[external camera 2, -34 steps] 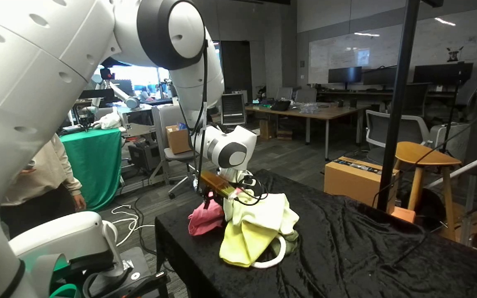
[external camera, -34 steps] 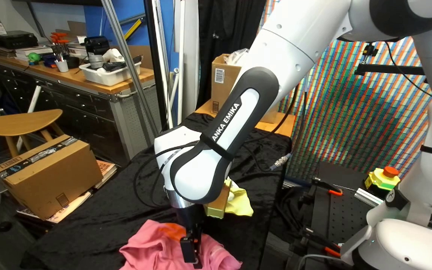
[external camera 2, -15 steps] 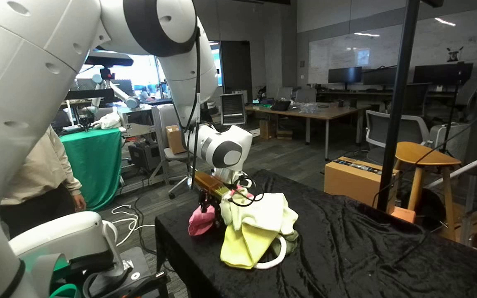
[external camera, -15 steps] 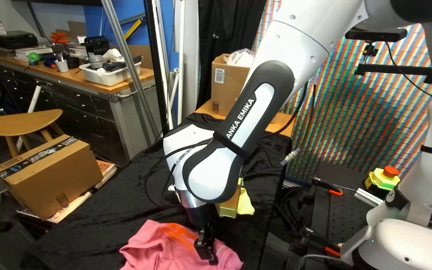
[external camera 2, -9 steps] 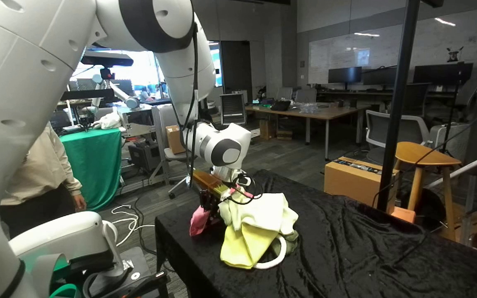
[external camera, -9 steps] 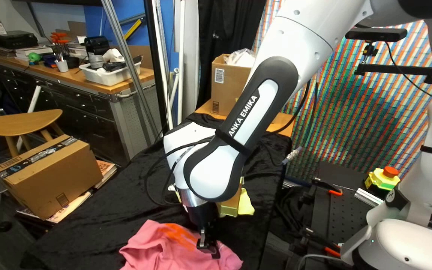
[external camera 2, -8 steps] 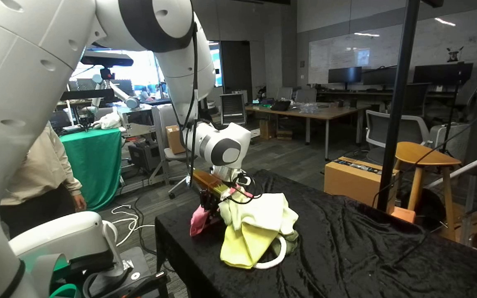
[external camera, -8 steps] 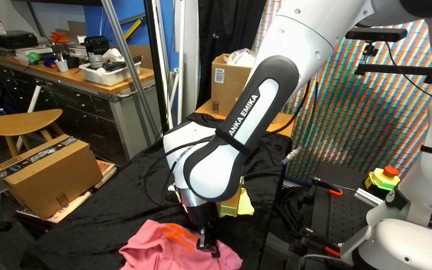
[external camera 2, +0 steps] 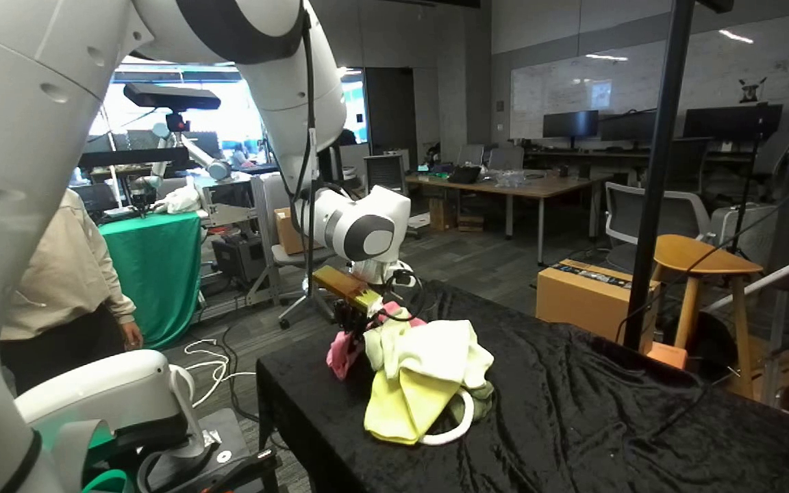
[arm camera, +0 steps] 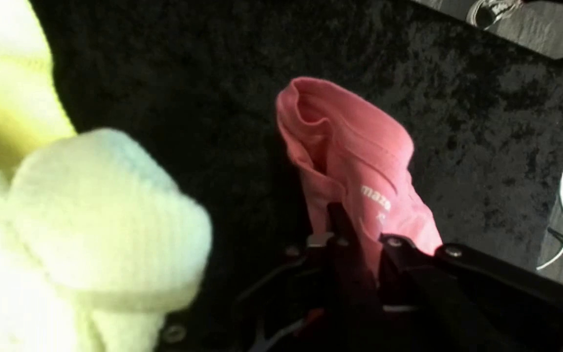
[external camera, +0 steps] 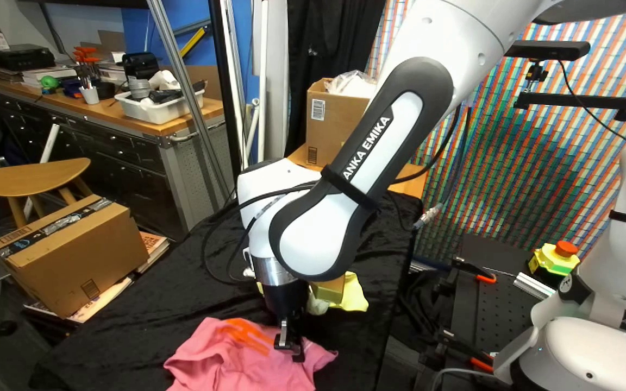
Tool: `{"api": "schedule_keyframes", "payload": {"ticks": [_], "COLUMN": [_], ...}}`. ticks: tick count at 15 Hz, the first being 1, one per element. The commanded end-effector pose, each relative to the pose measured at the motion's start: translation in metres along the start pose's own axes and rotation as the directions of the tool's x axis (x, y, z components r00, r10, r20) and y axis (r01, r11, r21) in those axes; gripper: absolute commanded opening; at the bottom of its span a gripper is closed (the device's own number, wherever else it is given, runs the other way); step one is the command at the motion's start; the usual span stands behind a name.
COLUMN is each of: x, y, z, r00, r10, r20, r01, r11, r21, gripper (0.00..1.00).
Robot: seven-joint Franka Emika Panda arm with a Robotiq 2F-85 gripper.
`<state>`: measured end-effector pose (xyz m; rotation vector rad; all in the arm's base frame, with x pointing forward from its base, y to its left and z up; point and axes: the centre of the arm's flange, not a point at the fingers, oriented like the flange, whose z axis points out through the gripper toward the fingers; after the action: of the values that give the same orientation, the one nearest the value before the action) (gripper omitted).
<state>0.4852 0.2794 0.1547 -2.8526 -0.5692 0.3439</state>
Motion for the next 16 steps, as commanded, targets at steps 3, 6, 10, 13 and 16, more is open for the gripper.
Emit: {"api": "schedule_keyframes", "payload": {"ticks": [3, 6, 10, 13, 16], "x": [-0.029, -0.041, -0.062, -0.079, -0.096], "y": [0.009, 0.027, 0.054, 0.067, 0.075], "z": [-0.055, -0.076, -0.099, -0.112, -0.126], "r00": [0.958, 0.902, 0.793, 0.7, 0.622], "r10": [0.079, 0.187, 0.35, 0.446, 0.509], "r20": [-0.277, -0.389, -0.498, -0.558, -0.595], "r01": [-0.08, -0.174, -0.304, -0.375, -0.413], "r11": [0.997, 0.982, 0.937, 0.894, 0.859], "r21": [0.008, 0.068, 0.174, 0.243, 0.303], "gripper": [0.05, 0.05, 0.05, 0.05, 0.05]}}
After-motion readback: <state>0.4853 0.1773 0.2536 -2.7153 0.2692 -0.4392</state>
